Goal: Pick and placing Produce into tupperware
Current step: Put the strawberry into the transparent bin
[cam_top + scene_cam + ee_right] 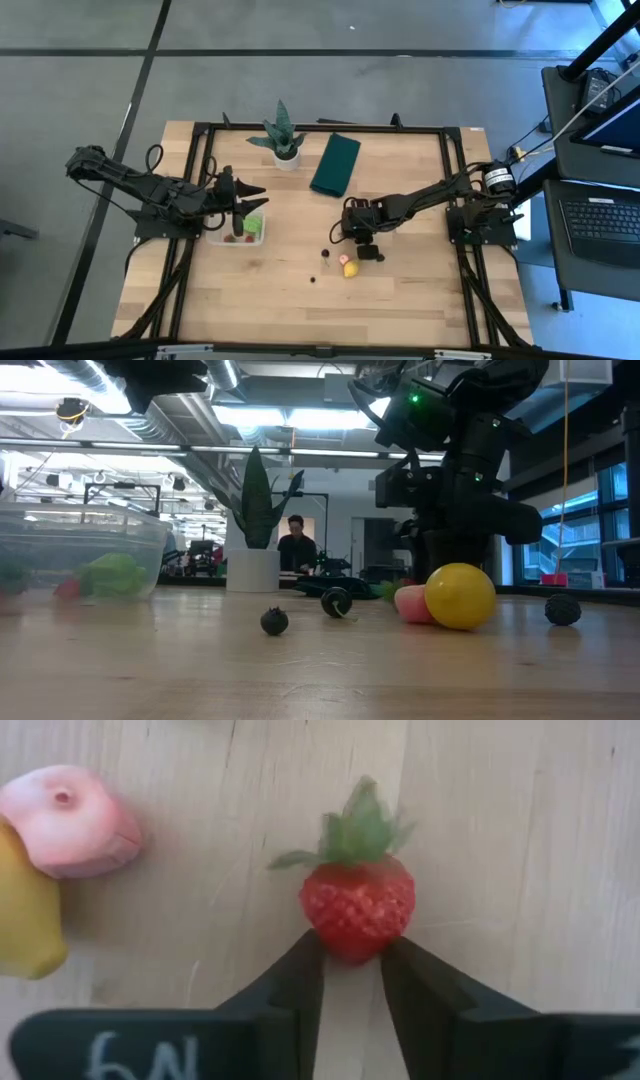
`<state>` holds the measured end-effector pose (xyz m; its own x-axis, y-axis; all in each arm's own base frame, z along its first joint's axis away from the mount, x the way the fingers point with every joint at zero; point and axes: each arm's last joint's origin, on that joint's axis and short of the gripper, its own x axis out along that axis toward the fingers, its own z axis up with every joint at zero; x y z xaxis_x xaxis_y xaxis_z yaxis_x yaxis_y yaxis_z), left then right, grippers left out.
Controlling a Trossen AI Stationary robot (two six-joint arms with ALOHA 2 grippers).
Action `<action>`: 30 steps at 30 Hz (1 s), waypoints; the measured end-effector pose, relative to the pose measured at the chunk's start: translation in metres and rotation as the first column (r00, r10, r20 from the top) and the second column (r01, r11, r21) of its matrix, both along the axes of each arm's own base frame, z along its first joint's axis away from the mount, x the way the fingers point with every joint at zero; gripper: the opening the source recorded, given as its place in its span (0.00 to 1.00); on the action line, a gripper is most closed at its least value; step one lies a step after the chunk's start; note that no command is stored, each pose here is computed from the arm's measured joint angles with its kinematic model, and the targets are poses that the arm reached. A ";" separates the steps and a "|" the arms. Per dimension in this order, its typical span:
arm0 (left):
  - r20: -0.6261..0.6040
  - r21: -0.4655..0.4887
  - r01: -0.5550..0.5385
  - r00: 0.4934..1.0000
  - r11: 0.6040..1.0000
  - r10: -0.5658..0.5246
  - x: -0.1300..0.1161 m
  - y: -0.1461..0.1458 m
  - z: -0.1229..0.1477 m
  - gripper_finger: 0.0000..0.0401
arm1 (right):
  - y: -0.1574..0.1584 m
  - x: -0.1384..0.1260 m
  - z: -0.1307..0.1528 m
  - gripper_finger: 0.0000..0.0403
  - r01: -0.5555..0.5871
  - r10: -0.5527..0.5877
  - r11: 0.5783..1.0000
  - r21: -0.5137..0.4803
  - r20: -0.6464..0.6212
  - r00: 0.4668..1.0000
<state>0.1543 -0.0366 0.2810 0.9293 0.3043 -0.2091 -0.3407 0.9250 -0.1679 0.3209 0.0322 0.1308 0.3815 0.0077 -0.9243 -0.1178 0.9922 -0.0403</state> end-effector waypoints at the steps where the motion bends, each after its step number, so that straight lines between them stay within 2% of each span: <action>1: 0.000 0.000 0.000 1.000 1.000 0.000 0.000 0.000 0.000 0.32 | 0.000 0.000 0.000 0.25 0.000 0.000 1.000 0.000 0.000 1.000; 16: 0.000 0.000 0.000 1.000 1.000 0.000 0.000 0.000 0.000 0.26 | 0.000 0.000 0.000 0.15 -0.003 0.003 1.000 -0.003 -0.001 1.000; 26: 0.000 0.000 0.000 1.000 1.000 0.000 0.000 0.000 0.000 0.22 | 0.000 0.000 0.000 0.14 0.025 -0.025 1.000 0.007 -0.002 1.000; 30: 0.000 0.000 0.000 1.000 1.000 0.000 0.000 0.000 0.000 0.21 | 0.000 0.000 0.000 0.15 -0.004 0.004 1.000 -0.004 -0.002 1.000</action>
